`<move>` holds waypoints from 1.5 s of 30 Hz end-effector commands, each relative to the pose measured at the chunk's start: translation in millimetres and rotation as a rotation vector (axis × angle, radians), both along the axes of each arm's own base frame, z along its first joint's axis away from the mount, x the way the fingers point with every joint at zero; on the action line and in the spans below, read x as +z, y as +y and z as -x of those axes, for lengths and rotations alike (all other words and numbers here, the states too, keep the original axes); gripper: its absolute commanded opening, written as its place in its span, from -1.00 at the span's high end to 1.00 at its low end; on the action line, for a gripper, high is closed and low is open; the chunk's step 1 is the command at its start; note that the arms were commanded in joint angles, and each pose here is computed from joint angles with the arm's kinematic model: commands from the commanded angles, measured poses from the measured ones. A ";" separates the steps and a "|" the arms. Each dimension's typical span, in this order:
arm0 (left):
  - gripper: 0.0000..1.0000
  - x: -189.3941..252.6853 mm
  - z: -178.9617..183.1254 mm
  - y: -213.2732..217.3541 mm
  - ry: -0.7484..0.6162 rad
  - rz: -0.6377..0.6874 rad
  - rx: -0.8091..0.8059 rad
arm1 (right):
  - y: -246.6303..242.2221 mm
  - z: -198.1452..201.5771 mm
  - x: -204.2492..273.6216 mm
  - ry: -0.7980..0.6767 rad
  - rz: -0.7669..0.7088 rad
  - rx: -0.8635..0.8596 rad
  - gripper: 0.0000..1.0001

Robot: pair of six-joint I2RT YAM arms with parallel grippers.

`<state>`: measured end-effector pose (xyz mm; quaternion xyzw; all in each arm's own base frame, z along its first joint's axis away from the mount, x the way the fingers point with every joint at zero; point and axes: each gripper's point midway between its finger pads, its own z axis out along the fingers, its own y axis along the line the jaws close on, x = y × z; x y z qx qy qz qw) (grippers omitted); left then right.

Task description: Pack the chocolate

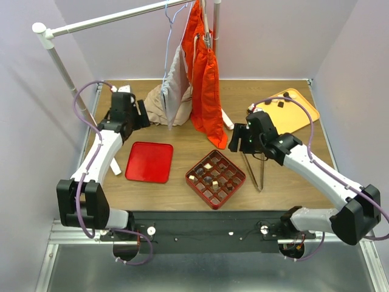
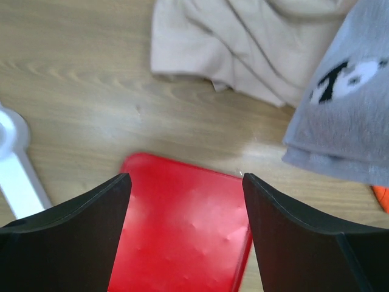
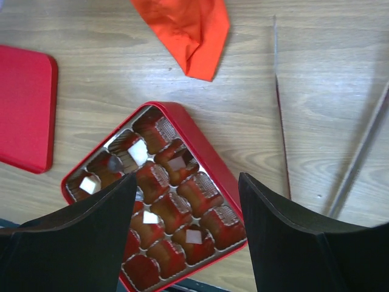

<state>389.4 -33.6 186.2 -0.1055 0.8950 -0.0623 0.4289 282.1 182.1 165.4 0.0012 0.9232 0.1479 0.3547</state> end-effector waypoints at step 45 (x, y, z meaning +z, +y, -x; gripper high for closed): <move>1.00 -104.9 84.0 -123.6 0.253 -0.111 -0.002 | 8.1 -10.6 52.9 -0.089 -0.100 -0.038 -0.51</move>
